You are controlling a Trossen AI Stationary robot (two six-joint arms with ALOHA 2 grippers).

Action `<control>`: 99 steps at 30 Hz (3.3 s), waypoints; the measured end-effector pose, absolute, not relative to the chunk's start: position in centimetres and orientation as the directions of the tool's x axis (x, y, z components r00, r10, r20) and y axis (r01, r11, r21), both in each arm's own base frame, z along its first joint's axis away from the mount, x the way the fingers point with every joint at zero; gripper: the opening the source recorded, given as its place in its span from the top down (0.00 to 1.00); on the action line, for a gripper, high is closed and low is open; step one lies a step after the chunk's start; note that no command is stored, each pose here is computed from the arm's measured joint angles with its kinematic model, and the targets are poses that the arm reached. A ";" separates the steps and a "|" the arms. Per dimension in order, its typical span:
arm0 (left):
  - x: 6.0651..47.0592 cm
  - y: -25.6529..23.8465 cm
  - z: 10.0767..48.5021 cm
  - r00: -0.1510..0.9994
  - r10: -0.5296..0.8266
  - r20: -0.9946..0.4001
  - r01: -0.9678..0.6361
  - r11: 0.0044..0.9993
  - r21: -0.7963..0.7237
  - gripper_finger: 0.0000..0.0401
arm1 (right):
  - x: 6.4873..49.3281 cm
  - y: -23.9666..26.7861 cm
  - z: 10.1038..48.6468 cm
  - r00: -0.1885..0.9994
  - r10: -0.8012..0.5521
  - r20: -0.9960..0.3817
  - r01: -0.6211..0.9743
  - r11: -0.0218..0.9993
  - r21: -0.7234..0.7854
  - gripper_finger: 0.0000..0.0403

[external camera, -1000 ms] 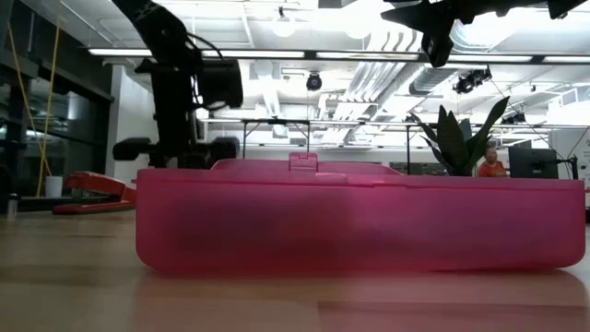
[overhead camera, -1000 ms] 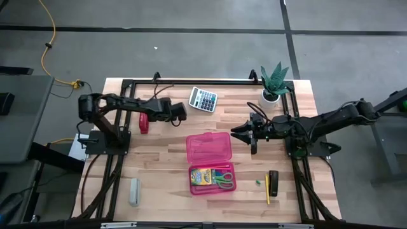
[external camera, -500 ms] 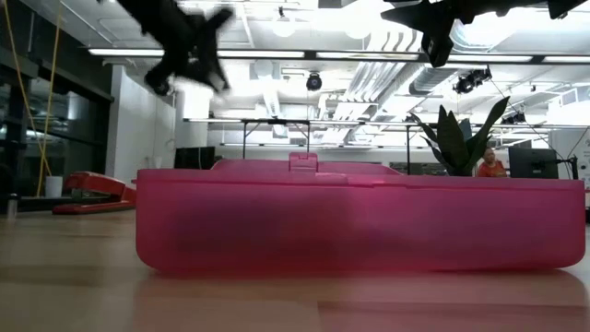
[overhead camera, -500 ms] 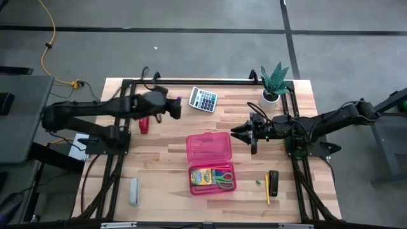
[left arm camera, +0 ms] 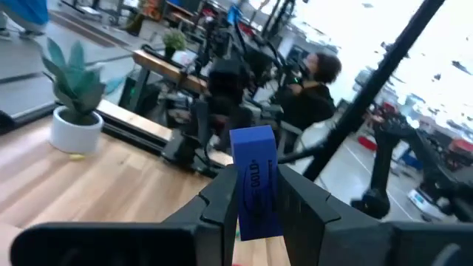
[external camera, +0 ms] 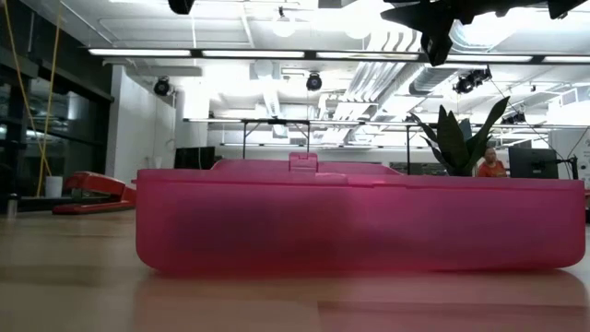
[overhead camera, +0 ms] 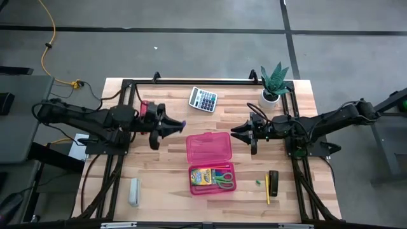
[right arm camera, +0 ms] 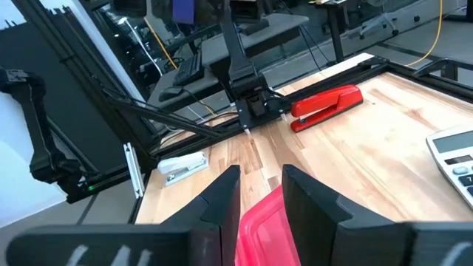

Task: Pack school essentials
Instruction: Put the purple eraser into the pink supply box, then put the green pencil top eraser into the pink supply box

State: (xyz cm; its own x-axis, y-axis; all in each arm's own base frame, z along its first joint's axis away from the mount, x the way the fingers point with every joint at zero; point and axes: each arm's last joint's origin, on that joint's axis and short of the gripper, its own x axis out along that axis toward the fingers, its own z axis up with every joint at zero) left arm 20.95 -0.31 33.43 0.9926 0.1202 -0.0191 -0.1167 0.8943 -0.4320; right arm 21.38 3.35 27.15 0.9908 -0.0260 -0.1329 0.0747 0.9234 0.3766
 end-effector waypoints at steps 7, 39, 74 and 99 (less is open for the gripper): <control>21.1 -0.8 33.3 0.992 0.125 -0.025 -0.125 0.915 -0.382 0.82 | 21.4 3.4 27.2 0.991 -0.026 -0.133 0.075 0.924 0.376 0.77; 37.0 -4.0 22.4 0.825 -0.112 -0.555 0.016 0.984 -0.175 0.82 | 21.5 3.3 28.1 0.997 -0.054 -0.058 0.070 0.948 0.312 0.77; 42.3 -4.2 16.5 0.739 -0.181 -0.649 -0.015 0.959 -0.284 0.50 | 21.5 3.2 28.6 0.997 -0.072 -0.010 0.071 0.944 0.323 0.77; 21.6 1.7 35.3 0.986 0.083 0.148 -0.039 0.959 -0.280 0.48 | 21.2 3.2 30.9 0.972 -0.086 0.217 0.024 0.962 0.273 0.77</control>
